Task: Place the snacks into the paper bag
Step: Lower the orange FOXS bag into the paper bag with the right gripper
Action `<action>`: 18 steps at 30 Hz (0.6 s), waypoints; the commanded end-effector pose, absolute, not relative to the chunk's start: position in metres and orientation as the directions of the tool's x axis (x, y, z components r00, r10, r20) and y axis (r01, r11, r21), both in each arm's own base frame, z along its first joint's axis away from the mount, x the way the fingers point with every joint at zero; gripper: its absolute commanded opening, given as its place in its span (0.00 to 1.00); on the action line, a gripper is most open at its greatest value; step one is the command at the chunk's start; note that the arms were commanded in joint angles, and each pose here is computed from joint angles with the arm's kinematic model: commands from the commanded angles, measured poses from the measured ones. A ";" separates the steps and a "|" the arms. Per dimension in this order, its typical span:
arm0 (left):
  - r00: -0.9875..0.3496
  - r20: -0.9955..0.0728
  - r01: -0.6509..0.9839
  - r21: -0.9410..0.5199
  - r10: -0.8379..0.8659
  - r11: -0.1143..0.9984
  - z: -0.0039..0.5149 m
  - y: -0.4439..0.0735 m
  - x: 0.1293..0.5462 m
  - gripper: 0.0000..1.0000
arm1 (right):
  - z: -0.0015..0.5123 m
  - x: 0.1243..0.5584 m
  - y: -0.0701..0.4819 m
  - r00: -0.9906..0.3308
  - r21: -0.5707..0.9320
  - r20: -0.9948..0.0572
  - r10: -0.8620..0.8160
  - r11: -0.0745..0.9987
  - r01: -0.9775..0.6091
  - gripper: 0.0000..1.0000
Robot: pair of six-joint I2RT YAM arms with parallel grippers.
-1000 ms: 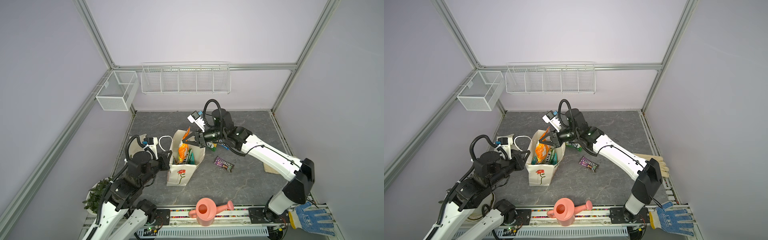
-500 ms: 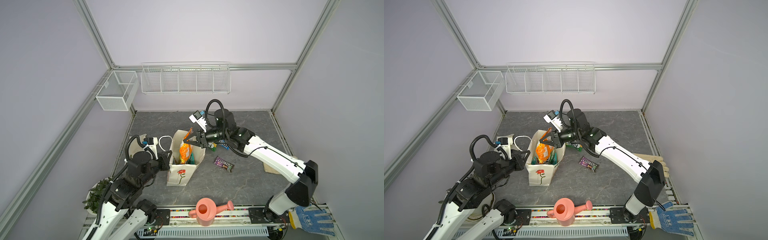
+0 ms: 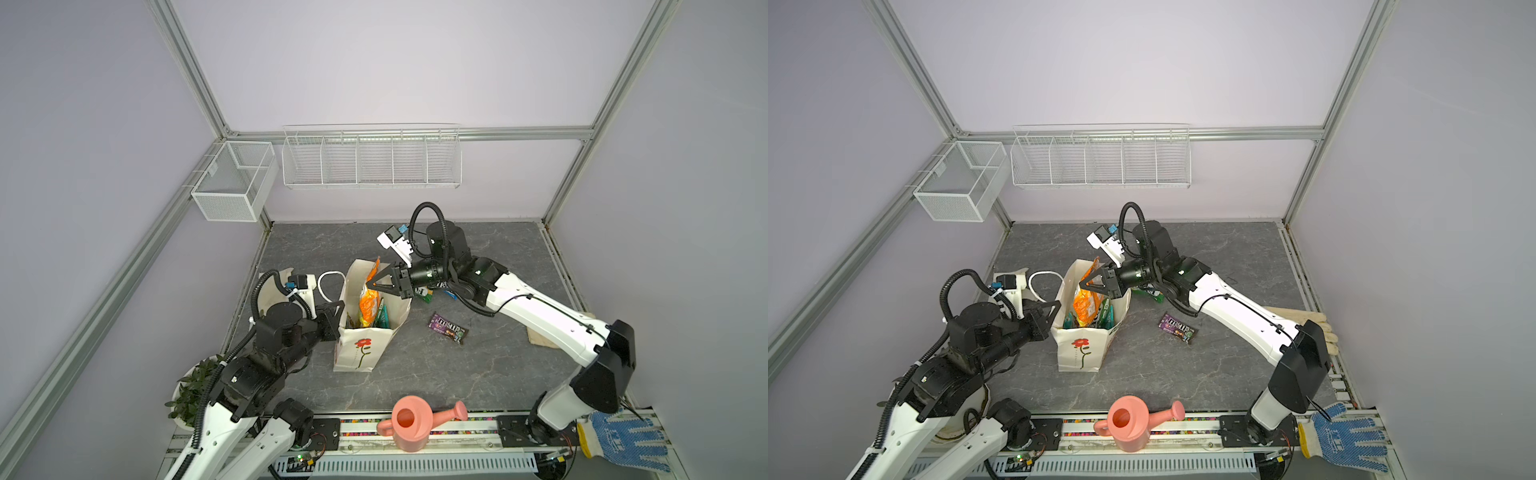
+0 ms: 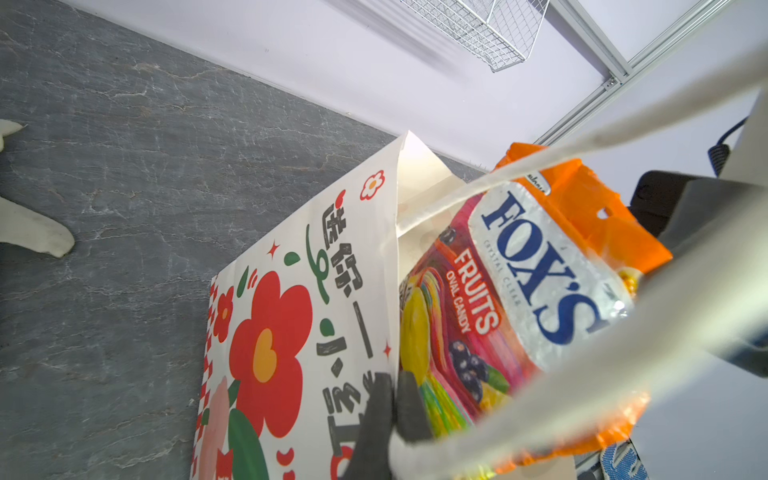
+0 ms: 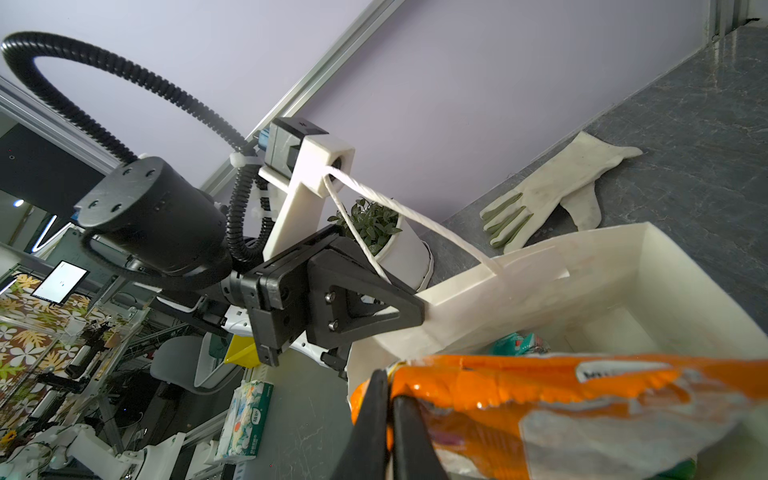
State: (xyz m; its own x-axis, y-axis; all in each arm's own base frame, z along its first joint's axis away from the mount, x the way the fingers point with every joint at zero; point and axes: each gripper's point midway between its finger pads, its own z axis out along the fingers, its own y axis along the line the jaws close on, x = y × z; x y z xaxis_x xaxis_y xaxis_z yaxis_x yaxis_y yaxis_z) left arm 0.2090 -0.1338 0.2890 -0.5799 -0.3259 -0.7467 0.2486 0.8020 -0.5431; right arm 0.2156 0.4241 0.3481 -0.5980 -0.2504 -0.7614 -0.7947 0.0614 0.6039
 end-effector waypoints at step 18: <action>-0.558 -0.753 0.275 -0.564 -0.348 0.779 0.299 -0.138 0.210 0.00 | 0.350 0.208 0.431 -0.574 0.584 -0.780 -0.248 0.041 -0.811 0.10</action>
State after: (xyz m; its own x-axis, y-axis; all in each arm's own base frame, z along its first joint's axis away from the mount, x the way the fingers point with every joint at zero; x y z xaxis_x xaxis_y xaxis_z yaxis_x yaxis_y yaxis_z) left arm 0.2097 -0.1343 0.2890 -0.5781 -0.3274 -0.7474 0.2498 0.8010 -0.5440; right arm 0.2108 0.4282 0.3466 -0.5948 -0.2554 -0.7623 -0.7970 0.0638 0.6005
